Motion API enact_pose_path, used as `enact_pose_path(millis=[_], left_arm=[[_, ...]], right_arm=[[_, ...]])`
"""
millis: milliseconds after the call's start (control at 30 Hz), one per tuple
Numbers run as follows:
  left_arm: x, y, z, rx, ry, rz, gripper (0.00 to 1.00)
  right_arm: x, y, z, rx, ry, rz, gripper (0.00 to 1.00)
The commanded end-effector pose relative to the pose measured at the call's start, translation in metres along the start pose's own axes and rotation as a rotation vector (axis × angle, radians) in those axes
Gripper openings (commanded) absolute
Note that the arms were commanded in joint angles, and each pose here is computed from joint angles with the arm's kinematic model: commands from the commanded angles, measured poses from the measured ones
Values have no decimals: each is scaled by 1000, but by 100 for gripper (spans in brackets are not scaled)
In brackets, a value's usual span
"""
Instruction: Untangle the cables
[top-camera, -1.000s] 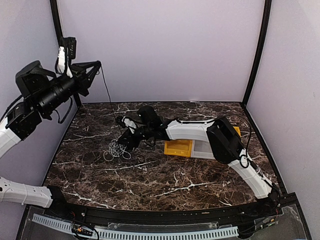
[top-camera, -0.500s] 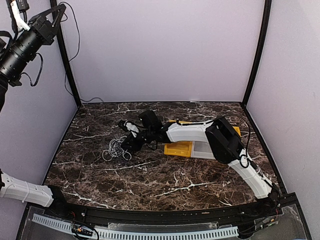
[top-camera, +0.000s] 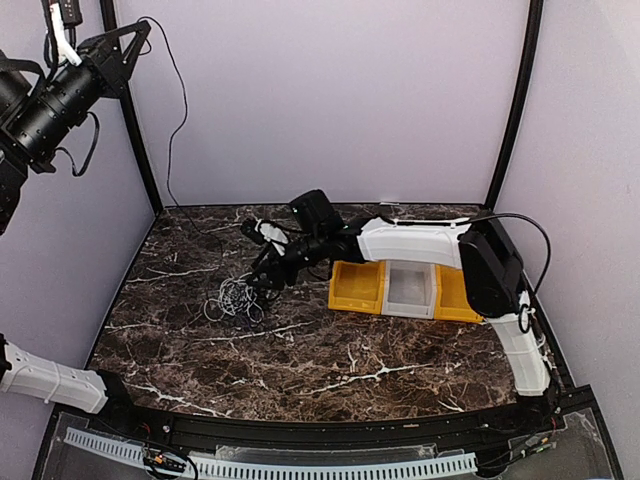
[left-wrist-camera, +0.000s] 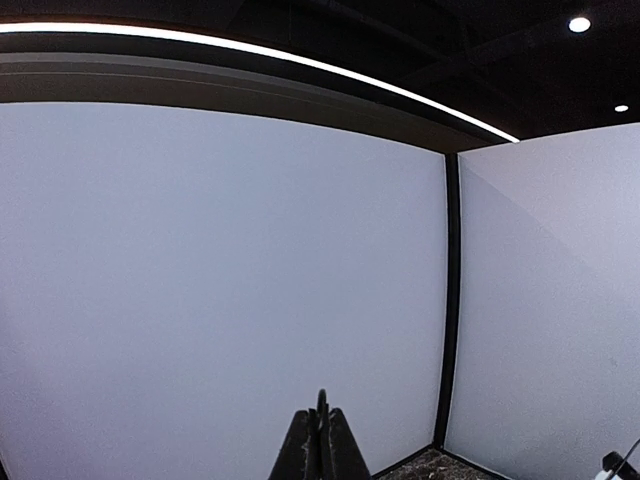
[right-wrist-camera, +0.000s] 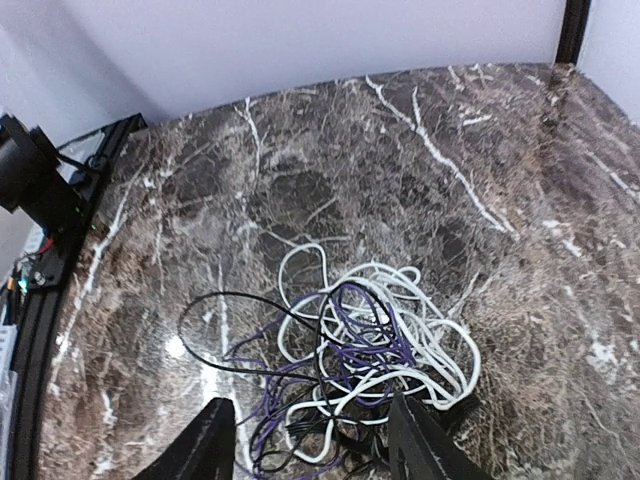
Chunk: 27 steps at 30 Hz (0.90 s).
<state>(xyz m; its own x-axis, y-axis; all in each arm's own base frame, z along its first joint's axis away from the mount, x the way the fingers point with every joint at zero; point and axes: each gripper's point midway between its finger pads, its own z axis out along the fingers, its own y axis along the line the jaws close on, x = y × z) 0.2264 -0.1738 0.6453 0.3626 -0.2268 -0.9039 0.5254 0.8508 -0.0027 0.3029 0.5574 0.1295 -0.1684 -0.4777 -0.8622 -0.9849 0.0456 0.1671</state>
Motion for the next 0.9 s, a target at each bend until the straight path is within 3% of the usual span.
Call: enact_pose_path(millis=[0,367,600,867], left_arm=[[28,-3,-2,7,66,28,0],[98,-17,3,64,232,54,0],[149,-36,8,137,332,15,0],[156,-51,17,193,327,-65,0]], right_arm=[[-56,27,-64,12,-63,-150,57],[-43,56,-141,71,25,-197,61],[-83,76,-182,111,-53,-260,62],[-118,72,-167,76,-134,-238,65]])
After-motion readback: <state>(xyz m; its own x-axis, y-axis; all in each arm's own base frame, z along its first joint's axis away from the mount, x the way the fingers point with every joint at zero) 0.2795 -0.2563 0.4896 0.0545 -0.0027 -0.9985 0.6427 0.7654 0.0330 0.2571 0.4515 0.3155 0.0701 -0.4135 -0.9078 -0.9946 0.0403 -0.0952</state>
